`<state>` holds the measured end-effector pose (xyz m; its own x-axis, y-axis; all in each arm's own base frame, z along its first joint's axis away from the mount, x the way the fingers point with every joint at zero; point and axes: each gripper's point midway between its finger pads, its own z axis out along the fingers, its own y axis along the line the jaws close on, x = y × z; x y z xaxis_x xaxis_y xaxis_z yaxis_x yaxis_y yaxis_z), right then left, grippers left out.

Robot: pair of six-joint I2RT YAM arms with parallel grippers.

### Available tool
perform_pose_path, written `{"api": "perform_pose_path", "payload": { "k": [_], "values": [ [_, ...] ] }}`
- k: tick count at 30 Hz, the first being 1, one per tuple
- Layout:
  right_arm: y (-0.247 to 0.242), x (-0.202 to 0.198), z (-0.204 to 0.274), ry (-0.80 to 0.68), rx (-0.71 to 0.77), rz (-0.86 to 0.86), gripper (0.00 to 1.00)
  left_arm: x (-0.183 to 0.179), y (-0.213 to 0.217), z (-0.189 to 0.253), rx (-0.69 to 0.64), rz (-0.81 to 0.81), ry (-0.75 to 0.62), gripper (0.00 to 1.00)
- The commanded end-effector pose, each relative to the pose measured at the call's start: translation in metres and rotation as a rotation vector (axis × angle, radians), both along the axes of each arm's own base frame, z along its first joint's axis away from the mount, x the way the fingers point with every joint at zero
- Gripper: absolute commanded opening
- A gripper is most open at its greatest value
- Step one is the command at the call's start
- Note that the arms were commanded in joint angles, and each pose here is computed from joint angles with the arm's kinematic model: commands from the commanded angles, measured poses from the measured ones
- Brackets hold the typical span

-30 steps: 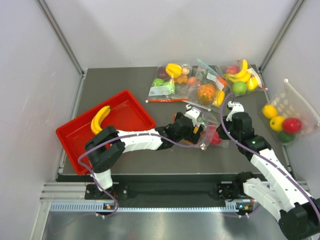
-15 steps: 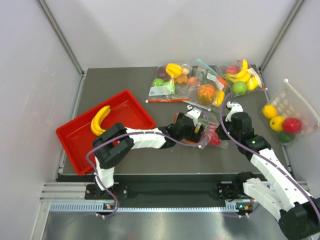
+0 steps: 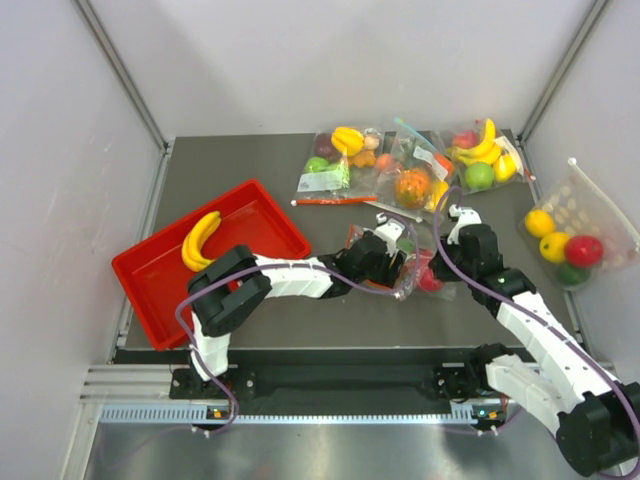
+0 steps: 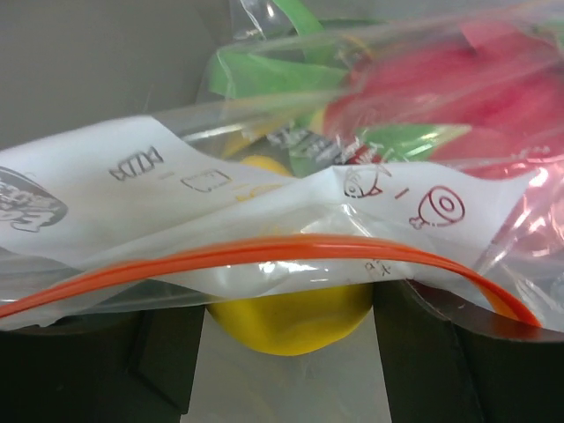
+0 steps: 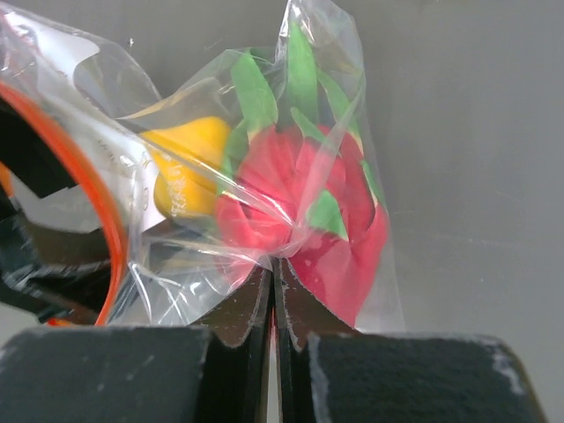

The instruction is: Open the zip-top bag and remove the fake food

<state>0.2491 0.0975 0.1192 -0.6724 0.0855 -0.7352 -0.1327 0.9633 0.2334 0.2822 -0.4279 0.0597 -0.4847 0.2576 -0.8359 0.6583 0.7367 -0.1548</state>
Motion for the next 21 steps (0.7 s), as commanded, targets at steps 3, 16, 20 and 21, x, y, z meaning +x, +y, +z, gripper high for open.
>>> {"api": "perform_pose_path", "payload": {
  "k": [3, 16, 20, 21],
  "values": [
    [0.004, 0.009, 0.001, -0.026, 0.008, 0.002, 0.0, -0.009, -0.002, 0.039, -0.103, -0.051, -0.021, 0.31],
    [-0.004, 0.013, -0.004, -0.013, -0.032, -0.036, 0.0, -0.03, 0.029, 0.107, -0.225, -0.067, -0.057, 0.29],
    [-0.005, 0.012, -0.004, -0.014, -0.033, -0.039, 0.0, -0.032, 0.039, 0.117, -0.23, -0.058, -0.05, 0.29],
    [-0.006, 0.012, -0.004, -0.014, -0.034, -0.044, 0.0, -0.032, 0.043, 0.121, -0.235, -0.052, -0.052, 0.29]
  ]
}}
